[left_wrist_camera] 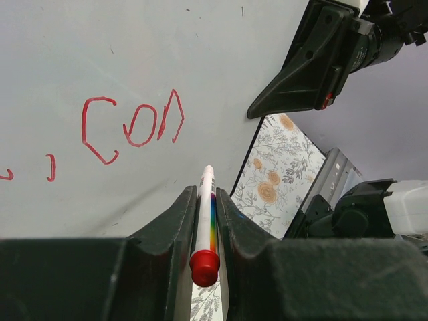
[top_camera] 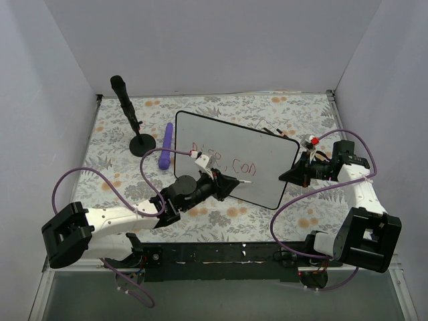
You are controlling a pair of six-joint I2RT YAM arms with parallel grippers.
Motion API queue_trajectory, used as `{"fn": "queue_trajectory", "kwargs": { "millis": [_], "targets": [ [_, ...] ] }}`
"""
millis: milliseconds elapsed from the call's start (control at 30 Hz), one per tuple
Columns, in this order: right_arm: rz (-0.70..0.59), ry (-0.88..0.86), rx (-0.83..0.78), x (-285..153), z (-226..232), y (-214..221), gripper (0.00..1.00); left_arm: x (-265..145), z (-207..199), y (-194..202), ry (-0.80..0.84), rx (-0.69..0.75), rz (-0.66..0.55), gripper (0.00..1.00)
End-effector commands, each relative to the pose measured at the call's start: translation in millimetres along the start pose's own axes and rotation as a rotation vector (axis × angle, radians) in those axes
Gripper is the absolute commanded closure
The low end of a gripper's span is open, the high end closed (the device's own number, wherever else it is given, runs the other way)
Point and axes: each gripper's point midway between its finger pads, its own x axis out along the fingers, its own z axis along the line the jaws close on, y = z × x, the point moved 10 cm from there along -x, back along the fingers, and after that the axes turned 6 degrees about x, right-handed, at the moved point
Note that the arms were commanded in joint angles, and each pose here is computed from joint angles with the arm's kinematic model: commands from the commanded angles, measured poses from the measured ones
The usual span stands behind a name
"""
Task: Write a sentence on the whiteboard
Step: Write with the whiteboard marker without the cap on the whiteboard.
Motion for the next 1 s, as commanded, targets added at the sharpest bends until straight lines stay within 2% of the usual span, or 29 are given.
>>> {"fn": "queue_trajectory", "kwargs": {
  "millis": [0, 133, 333, 600, 967],
  "targets": [
    [0.024, 0.028, -0.072, -0.9, -3.0, -4.0, 0.99, -1.5, -1.4, -2.8, -0.008, -0.016, -0.03, 1.0],
    [0.026, 0.028, -0.072, -0.5, -3.3, -3.9, 0.99, 4.1, -3.0, -0.2, 0.007, -0.012, -0.006, 1.0],
    [0.025, 0.028, -0.07, -0.8, -3.2, -3.8, 0.99, 23.2, -6.4, -11.6, -0.013, 0.042, -0.048, 1.0],
    [0.025, 0.03, -0.076, -1.1, -2.4, -3.9, 0.99, 49.4, -6.4, -13.0, -0.025, 0.099, -0.037, 1.0],
    [0.024, 0.027, -0.072, -0.8, -2.5, -3.6, 0.99, 42.2, -14.5, -32.1, 0.003, 0.096, -0.088, 1.0]
  ]
}}
